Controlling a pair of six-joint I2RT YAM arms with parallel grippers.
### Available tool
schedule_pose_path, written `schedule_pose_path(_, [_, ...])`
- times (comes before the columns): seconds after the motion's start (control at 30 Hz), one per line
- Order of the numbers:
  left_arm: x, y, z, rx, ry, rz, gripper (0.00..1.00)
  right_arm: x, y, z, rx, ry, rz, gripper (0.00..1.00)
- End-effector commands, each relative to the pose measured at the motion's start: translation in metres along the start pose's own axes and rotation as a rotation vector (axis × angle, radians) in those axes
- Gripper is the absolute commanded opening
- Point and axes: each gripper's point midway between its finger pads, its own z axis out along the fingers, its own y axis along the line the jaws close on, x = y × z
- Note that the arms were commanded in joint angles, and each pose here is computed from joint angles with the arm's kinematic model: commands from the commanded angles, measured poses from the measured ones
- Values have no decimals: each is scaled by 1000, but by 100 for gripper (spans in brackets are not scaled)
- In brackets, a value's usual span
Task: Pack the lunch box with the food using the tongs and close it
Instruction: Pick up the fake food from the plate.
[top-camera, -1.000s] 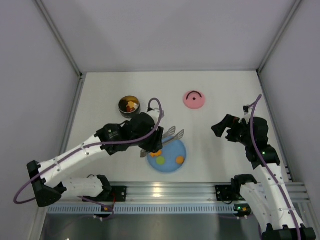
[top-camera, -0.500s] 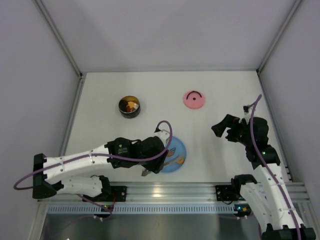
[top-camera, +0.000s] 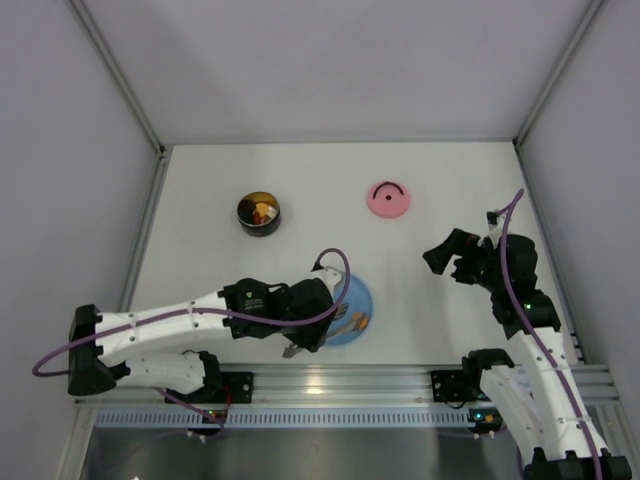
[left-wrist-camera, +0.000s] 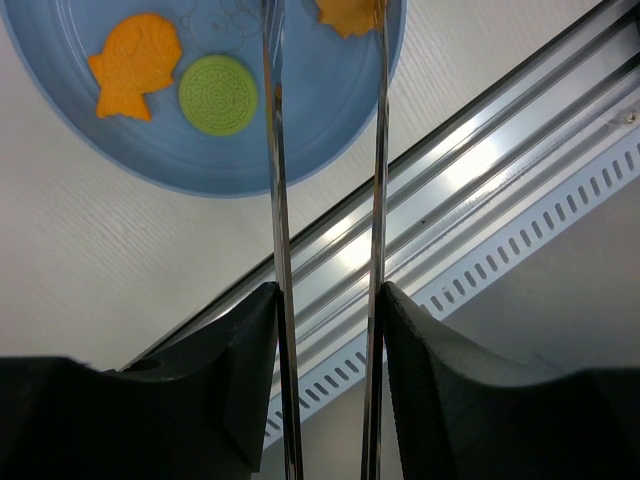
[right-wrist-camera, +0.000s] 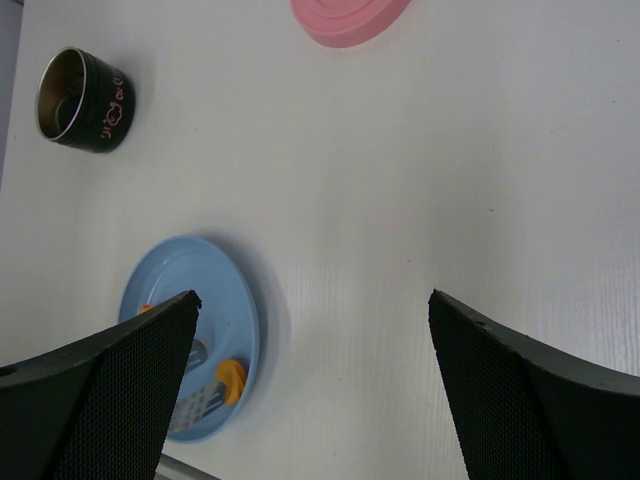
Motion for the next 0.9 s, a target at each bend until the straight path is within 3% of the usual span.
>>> schedule_pose_path(0.0, [-5,-10,4,35,-21,-1,49,-13,3,-6,-1,-42,-13,96])
schedule_pose_path(0.87, [7,-14,13,69,23,3,48,-8,0,-3,3,-34,-7,96])
